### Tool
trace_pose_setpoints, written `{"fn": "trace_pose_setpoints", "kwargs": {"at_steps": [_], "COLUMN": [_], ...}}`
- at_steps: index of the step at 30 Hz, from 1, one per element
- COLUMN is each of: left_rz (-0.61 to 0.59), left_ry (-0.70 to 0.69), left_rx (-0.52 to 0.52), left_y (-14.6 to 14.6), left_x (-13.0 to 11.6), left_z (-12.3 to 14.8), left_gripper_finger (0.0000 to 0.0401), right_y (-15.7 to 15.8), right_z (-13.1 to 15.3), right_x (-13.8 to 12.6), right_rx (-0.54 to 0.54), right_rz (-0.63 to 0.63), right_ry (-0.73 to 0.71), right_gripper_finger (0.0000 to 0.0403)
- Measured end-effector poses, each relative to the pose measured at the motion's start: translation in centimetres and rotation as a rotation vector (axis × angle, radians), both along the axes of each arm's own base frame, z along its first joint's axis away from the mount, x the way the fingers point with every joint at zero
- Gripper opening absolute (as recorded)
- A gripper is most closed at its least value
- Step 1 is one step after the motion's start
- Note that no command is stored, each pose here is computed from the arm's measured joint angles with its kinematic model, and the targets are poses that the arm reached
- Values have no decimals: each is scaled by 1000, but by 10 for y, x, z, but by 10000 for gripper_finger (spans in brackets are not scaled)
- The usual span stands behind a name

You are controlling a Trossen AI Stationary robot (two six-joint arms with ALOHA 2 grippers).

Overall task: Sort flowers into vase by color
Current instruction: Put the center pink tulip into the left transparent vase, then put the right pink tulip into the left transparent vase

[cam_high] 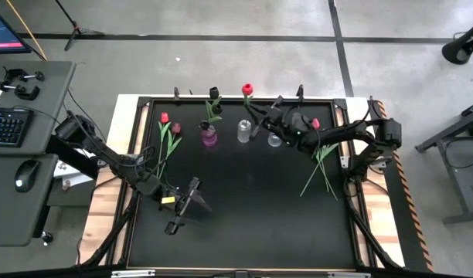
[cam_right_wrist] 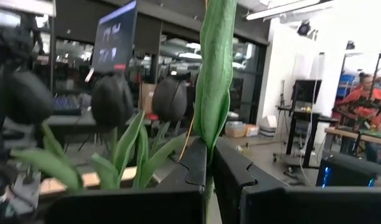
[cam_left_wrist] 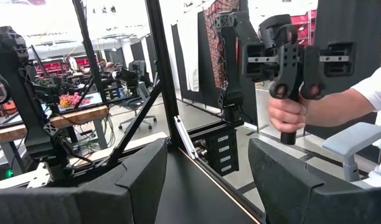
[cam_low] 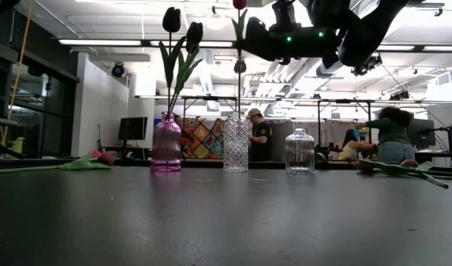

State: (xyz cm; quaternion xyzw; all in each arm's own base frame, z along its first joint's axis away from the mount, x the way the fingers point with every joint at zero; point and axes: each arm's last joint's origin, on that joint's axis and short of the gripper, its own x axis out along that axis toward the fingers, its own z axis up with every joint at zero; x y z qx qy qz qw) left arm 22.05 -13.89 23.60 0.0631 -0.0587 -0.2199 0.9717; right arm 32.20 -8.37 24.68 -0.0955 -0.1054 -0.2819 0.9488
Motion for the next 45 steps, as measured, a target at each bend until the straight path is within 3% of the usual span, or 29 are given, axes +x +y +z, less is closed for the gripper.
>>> {"fn": "trace_pose_setpoints", "kwargs": {"at_steps": [5,11,23,27,32,45], "left_rz": [0,0,0,0,0,0], "left_ry": [2,2,3,5,10,9], "left_rx": [1,1,2,2,4,4], "left_y": [0,0,0,0,0,0], "left_x": [0,0,0,0,0,0], "left_z": [0,0,0,-1,-1,-1], "left_gripper_finger": [213,213,213,213,213,213], "right_y": [5,7,13,19,28,41], "right_z": [-6,-11,-18,-19,-13,-15], "right_x": [3,3,5,3,-8,-57], "right_rx": [15,23,95,76,119,386], "right_rz": [12,-80,-84,-134,-136,-79], "right_ry": [65,121,161,248,361,701], "right_gripper_finger": [0,21,240,287,299,298]}}
